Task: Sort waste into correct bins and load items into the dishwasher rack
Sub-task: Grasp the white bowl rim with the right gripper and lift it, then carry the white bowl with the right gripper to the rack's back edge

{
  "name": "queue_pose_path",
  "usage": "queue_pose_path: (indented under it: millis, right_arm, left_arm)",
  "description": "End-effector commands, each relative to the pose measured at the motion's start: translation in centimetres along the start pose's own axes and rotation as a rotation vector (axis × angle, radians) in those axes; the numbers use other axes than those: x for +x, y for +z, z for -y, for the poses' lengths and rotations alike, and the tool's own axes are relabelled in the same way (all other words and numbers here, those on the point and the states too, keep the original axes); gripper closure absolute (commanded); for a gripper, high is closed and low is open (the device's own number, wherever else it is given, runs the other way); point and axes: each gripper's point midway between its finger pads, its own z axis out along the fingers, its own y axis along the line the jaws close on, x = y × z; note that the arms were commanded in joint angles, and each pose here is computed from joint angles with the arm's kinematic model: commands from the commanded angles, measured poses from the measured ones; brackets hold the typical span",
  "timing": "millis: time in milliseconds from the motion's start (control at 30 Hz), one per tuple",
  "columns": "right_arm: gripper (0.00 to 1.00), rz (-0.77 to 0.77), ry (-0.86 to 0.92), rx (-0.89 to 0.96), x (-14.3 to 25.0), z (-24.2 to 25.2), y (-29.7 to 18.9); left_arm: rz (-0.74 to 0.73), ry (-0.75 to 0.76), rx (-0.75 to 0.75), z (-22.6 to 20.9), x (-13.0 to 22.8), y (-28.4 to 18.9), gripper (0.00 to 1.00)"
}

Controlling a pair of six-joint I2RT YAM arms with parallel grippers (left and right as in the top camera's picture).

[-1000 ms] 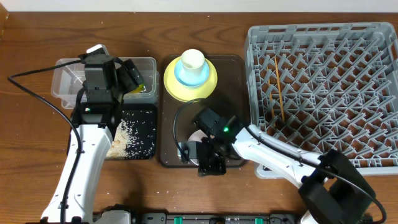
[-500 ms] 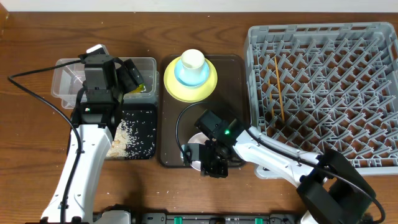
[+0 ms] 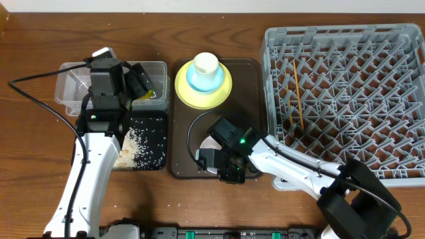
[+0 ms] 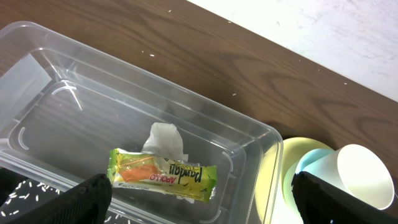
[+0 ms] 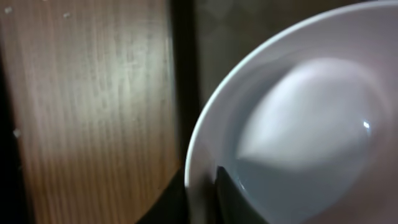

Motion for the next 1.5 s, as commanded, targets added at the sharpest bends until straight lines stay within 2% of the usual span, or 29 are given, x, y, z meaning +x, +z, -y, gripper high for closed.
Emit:
queue_pose_path:
  millis: [0,433,833,967,1200,1367,1467]
  right_arm:
    - [0.90,-0.018,0.026,0.044,0.1,0.6,0.4]
    - [0.97,0.047,0.158,0.206,-1.5,4.1,-0.2]
    - [0.99,0.054,0.159,0.215,-1.6,4.3,-0.2]
    - [0.99,0.078,0.231,0.218,-2.1,4.6,-0.6]
    - [0.99,0.174,0.386,0.198,-4.6,6.4,-3.5]
    - [0.99,0.237,0.540,0.224,-5.4,9.4,-7.2]
    - [0.99,0.325,0.593,0.186,-6.6,10.9,-10.0]
  left_arm:
    - [0.024,0.006,-0.004,0.1,-0.9,-0.4,0.05]
    - [0.024,0.006,-0.004,0.1,-0.9,-0.4,0.05]
    - [0.024,0.006,-0.004,0.1,-0.9,-0.4,0.05]
    - [0.024,0.006,-0.004,0.1,-0.9,-0.4,0.05]
    - [0.024,0.006,-0.004,0.1,-0.9,-0.4,0.05]
    - [0.024,0.006,-0.004,0.1,-0.9,-0.4,0.04]
    - [0.024,0.006,-0.004,0.1,-0.9,-0.4,0.05]
